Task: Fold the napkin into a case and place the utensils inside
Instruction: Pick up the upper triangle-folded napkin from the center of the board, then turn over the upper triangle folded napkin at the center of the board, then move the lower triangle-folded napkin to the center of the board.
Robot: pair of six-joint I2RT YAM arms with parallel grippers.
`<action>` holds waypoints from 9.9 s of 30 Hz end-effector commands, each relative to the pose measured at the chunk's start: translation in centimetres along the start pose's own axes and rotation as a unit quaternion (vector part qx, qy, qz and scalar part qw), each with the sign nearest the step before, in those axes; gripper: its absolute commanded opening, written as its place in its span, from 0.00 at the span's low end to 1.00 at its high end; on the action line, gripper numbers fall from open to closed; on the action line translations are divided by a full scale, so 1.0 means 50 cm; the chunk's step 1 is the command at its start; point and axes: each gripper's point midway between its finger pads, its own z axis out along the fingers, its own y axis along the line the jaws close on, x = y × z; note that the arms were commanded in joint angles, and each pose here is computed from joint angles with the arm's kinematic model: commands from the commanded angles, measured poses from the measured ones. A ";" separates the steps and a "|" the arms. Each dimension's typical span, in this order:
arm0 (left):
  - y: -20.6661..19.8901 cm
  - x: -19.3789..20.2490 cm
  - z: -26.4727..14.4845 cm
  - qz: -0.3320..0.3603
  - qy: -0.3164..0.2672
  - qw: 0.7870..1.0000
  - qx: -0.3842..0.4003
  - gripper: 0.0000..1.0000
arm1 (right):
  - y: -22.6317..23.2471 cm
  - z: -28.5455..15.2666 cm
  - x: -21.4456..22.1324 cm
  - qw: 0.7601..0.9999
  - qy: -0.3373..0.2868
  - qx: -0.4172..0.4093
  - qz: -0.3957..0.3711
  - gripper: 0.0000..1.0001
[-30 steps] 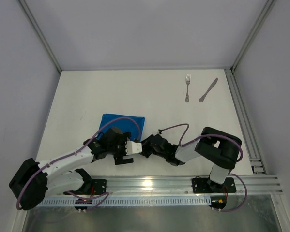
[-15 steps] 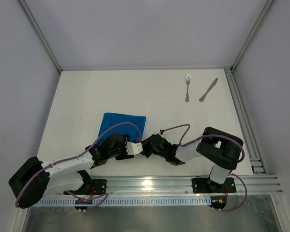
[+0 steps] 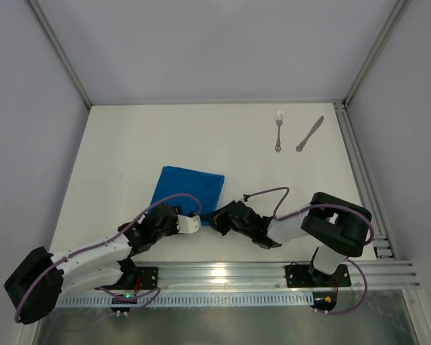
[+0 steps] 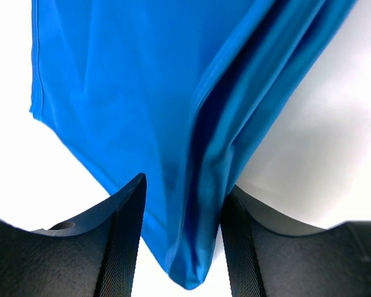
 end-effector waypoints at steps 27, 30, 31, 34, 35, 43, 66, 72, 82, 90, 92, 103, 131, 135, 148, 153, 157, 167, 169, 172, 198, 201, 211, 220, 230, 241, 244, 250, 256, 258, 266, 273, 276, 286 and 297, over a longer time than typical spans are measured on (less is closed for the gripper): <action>0.018 0.119 -0.023 -0.003 0.076 0.997 -0.030 0.00 | 0.003 -0.023 -0.019 1.000 -0.021 -0.009 -0.017 0.04; 0.015 0.099 -0.032 -0.016 0.068 0.998 -0.003 0.00 | 0.002 -0.027 -0.025 0.998 -0.032 0.005 -0.053 0.04; 0.015 0.091 -0.036 -0.020 0.064 0.998 0.005 0.00 | 0.019 -0.034 -0.028 0.997 -0.037 -0.003 -0.061 0.04; 0.017 0.057 -0.051 -0.043 0.048 0.997 0.039 0.00 | 0.042 -0.048 -0.044 0.994 -0.049 -0.002 -0.094 0.04; 0.026 0.031 -0.058 -0.056 0.030 0.997 0.047 0.00 | 0.042 -0.053 -0.050 0.992 -0.052 0.001 -0.113 0.04; 0.061 -0.033 -0.105 -0.081 0.023 0.992 0.096 0.00 | 0.118 -0.092 -0.084 0.980 -0.028 -0.014 -0.198 0.04; 0.105 -0.374 -0.062 -0.113 -0.068 0.969 0.210 0.00 | 0.196 -0.369 -0.328 0.914 -0.126 0.133 -0.361 0.04; 0.064 -0.490 -0.044 -0.085 -0.098 0.964 0.232 0.00 | 0.195 -0.500 -0.388 0.878 -0.205 0.201 -0.384 0.04; -0.075 -0.671 -0.046 -0.114 -0.164 0.918 0.342 0.00 | 0.164 -0.685 -0.433 0.798 -0.271 0.373 -0.387 0.04; -0.108 -0.757 -0.044 -0.173 -0.223 0.872 0.399 0.00 | 0.159 -0.622 -0.473 0.785 -0.218 0.433 -0.385 0.04; -0.117 -0.750 -0.037 -0.193 -0.222 0.860 0.417 0.00 | 0.146 -0.567 -0.490 0.791 -0.187 0.441 -0.381 0.04; -0.041 -0.655 0.098 -0.387 -0.178 0.782 0.456 0.00 | 0.188 -0.257 -0.561 0.788 -0.107 0.450 -0.406 0.04; -0.075 -0.775 -0.073 -0.225 -0.216 0.819 0.482 0.00 | 0.283 -0.660 -0.473 0.767 -0.320 0.384 -0.403 0.04; -0.105 -0.832 -0.107 -0.202 -0.241 0.799 0.513 0.00 | 0.258 -0.752 -0.450 0.753 -0.352 0.400 -0.387 0.04; -0.097 -0.875 -0.061 -0.258 -0.269 0.726 0.578 0.00 | 0.157 -0.622 -0.542 0.714 -0.289 0.517 -0.374 0.04; -0.043 -0.778 0.058 -0.374 -0.227 0.705 0.558 0.00 | 0.154 -0.423 -0.602 0.736 -0.210 0.515 -0.385 0.04; 0.017 -0.687 0.153 -0.463 -0.191 0.689 0.524 0.00 | 0.162 -0.237 -0.624 0.749 -0.153 0.501 -0.405 0.04; 0.024 -0.493 0.224 -0.537 -0.080 0.694 0.473 0.00 | 0.198 0.051 -0.573 0.787 -0.105 0.421 -0.439 0.04; 0.014 -0.471 0.222 -0.543 -0.070 0.691 0.473 0.00 | 0.213 0.086 -0.565 0.797 -0.110 0.400 -0.439 0.04; 0.009 -0.438 0.216 -0.552 -0.060 0.687 0.468 0.00 | 0.229 0.130 -0.536 0.815 -0.110 0.364 -0.437 0.04; 0.001 -0.296 0.195 -0.543 0.016 0.745 0.388 0.02 | 0.354 0.129 -0.486 0.845 -0.146 0.268 -0.440 0.63; 0.004 -0.291 0.193 -0.534 0.017 0.754 0.382 0.03 | 0.381 0.105 -0.495 0.846 -0.156 0.256 -0.440 0.66; 0.025 -0.284 0.185 -0.526 0.016 0.772 0.356 0.16 | 0.361 0.009 -0.523 0.841 -0.179 0.267 -0.436 0.66; 0.053 -0.285 0.147 -0.516 0.015 0.787 0.338 0.52 | 0.228 -0.064 -0.491 0.849 -0.169 0.276 -0.417 0.56; 0.119 -0.238 0.116 -0.493 0.025 0.828 0.265 0.69 | 0.182 -0.150 -0.501 0.844 -0.180 0.292 -0.413 0.53; 0.109 -0.304 0.140 -0.470 0.013 0.836 0.282 0.38 | 0.030 -0.248 -0.528 0.848 -0.190 0.334 -0.365 0.53; 0.060 -0.308 0.125 -0.430 0.028 0.852 0.297 0.40 | -0.001 -0.257 -0.526 0.851 -0.186 0.337 -0.358 0.52; 0.009 -0.283 0.141 -0.393 0.071 0.868 0.295 0.49 | -0.016 -0.274 -0.518 0.850 -0.187 0.338 -0.358 0.48; -0.015 -0.298 0.147 -0.341 0.077 0.892 0.287 0.50 | -0.030 -0.282 -0.508 0.853 -0.182 0.336 -0.356 0.44; -0.024 -0.291 0.155 -0.332 0.086 0.895 0.286 0.50 | -0.023 -0.288 -0.505 0.855 -0.186 0.328 -0.356 0.44; 0.005 -0.276 0.171 -0.306 0.083 0.917 0.243 0.22 | -0.012 -0.314 -0.494 0.854 -0.196 0.314 -0.365 0.43; 0.033 -0.295 0.154 -0.303 0.059 0.923 0.230 0.00 | -0.037 -0.303 -0.486 0.859 -0.178 0.313 -0.364 0.43; 0.050 -0.296 0.140 -0.295 0.052 0.929 0.218 0.04 | -0.042 -0.294 -0.481 0.864 -0.174 0.304 -0.363 0.43; 0.034 -0.277 0.115 -0.278 0.060 0.930 0.234 0.25 | -0.016 -0.265 -0.479 0.873 -0.163 0.276 -0.369 0.43; 0.189 -0.297 0.077 -0.374 -0.005 0.903 0.212 0.45 | 0.056 -0.214 -0.453 0.868 -0.162 0.235 -0.407 0.27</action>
